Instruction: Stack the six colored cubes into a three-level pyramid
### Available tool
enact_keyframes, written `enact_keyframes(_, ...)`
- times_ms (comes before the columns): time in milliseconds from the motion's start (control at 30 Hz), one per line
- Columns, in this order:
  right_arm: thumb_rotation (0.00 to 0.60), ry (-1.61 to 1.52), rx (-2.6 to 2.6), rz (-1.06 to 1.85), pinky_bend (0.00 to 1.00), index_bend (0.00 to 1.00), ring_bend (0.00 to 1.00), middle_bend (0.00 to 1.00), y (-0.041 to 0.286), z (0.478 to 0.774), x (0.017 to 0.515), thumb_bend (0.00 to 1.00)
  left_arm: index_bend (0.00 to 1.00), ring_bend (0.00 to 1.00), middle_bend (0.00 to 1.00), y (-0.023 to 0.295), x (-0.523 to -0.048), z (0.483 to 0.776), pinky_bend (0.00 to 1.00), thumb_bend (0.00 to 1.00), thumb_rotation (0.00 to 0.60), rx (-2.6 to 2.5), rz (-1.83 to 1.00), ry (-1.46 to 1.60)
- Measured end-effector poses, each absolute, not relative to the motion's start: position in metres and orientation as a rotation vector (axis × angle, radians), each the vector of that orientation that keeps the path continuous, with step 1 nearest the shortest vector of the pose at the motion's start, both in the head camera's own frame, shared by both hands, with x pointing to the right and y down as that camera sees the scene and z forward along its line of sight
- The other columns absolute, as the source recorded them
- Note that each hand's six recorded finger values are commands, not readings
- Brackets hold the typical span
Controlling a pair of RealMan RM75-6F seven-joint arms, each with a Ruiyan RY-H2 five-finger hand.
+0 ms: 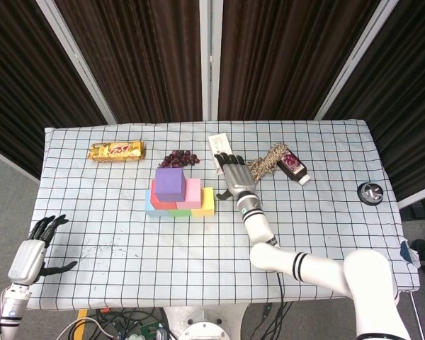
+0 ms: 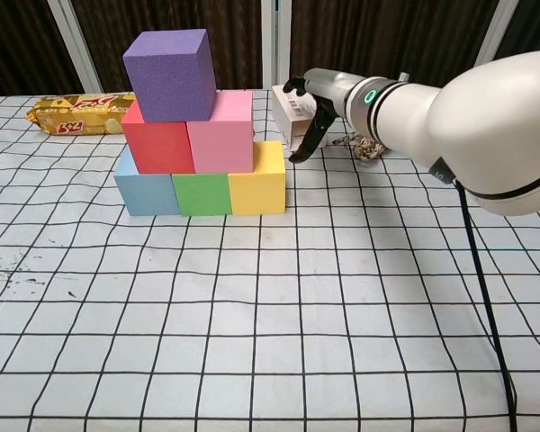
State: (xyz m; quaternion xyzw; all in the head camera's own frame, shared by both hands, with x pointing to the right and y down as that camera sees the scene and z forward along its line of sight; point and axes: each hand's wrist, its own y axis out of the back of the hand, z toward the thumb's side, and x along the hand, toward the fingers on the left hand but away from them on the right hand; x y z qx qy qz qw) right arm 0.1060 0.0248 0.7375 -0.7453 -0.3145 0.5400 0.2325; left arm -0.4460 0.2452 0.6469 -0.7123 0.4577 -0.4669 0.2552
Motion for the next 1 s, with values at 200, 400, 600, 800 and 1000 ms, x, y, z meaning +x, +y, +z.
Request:
enact_keyframes(200,0.6,-0.908,-2.058,1.467,0.0,0.0,0.0,0.01,0.016,0.719,0.107,0.11,0.05,0.05,0.15,0.243,-0.444,0.645,0.02,0.0,0.6,-1.942,-1.25,1.251)
enact_keyframes(400,0.6,-0.937,-2.08,1.452,0.0,0.0,0.0,0.01,0.016,0.715,0.098,0.11,0.05,0.05,0.15,0.243,-0.445,0.646,0.02,0.0,0.6,-1.94,-1.257,1.251)
enact_keyframes(600,0.6,-0.951,-2.122,1.444,0.0,0.0,0.0,0.01,0.02,0.717,0.086,0.11,0.05,0.05,0.15,0.243,-0.446,0.645,0.02,0.0,0.6,-1.936,-1.259,1.253)
enact_keyframes(800,0.6,-0.962,-2.127,1.435,0.0,0.0,0.0,0.01,0.02,0.718,0.079,0.11,0.05,0.05,0.15,0.243,-0.448,0.644,0.02,0.0,0.6,-1.933,-1.261,1.257)
enact_keyframes(1000,0.6,-0.976,-2.135,1.415,0.0,0.0,0.0,0.01,0.021,0.718,0.072,0.11,0.05,0.05,0.15,0.243,-0.448,0.645,0.02,0.0,0.6,-1.934,-1.265,1.257)
